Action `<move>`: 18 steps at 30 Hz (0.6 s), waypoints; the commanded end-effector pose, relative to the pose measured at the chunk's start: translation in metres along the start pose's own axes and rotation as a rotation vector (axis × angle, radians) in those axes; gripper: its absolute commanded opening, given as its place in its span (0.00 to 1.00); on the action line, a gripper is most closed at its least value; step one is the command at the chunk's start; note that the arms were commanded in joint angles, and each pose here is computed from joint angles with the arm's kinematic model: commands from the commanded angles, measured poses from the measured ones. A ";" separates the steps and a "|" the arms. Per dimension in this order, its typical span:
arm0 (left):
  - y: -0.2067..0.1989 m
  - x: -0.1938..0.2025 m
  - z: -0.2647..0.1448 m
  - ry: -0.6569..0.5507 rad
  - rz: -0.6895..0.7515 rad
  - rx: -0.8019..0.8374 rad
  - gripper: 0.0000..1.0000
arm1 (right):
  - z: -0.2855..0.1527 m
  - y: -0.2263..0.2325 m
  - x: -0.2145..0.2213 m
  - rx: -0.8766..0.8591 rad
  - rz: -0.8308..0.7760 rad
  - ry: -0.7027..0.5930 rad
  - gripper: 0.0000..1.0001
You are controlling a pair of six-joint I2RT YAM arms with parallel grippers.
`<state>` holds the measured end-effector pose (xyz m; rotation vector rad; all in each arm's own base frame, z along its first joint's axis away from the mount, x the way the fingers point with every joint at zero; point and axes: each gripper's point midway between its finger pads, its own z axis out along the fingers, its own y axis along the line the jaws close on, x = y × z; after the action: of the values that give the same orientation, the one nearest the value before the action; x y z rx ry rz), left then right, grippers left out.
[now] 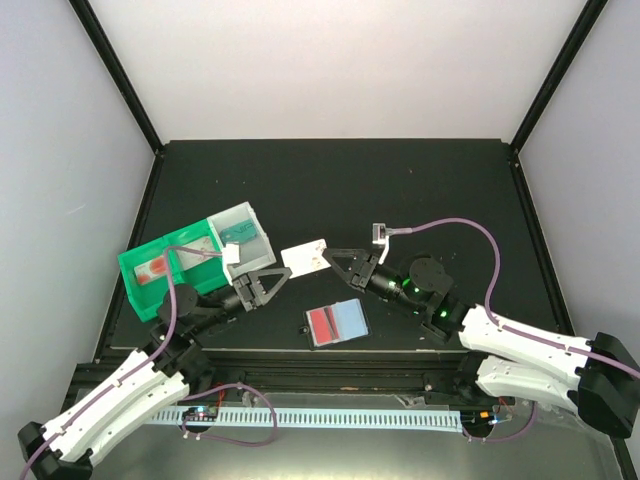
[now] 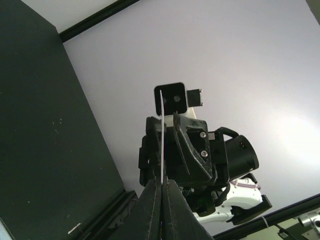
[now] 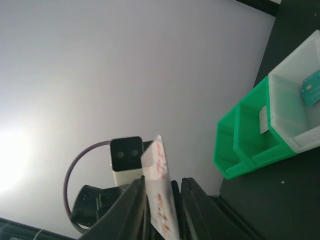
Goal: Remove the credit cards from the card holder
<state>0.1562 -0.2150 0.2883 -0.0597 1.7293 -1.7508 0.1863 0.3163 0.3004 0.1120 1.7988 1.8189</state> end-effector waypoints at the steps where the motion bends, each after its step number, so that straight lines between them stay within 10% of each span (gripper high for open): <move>1: -0.013 -0.012 -0.003 -0.032 0.097 -0.041 0.01 | -0.008 -0.005 0.001 0.005 -0.037 -0.012 0.27; 11: -0.010 -0.029 -0.004 0.052 0.276 -0.260 0.02 | -0.047 -0.033 0.006 0.153 -0.189 -0.010 1.00; 18: 0.014 -0.047 -0.011 0.108 0.295 -0.388 0.01 | -0.081 -0.043 0.000 0.210 -0.251 -0.063 1.00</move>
<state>0.1912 -0.1905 0.3093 0.0556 1.9114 -1.2891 0.1632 0.2576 0.2760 0.0142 1.8202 1.5718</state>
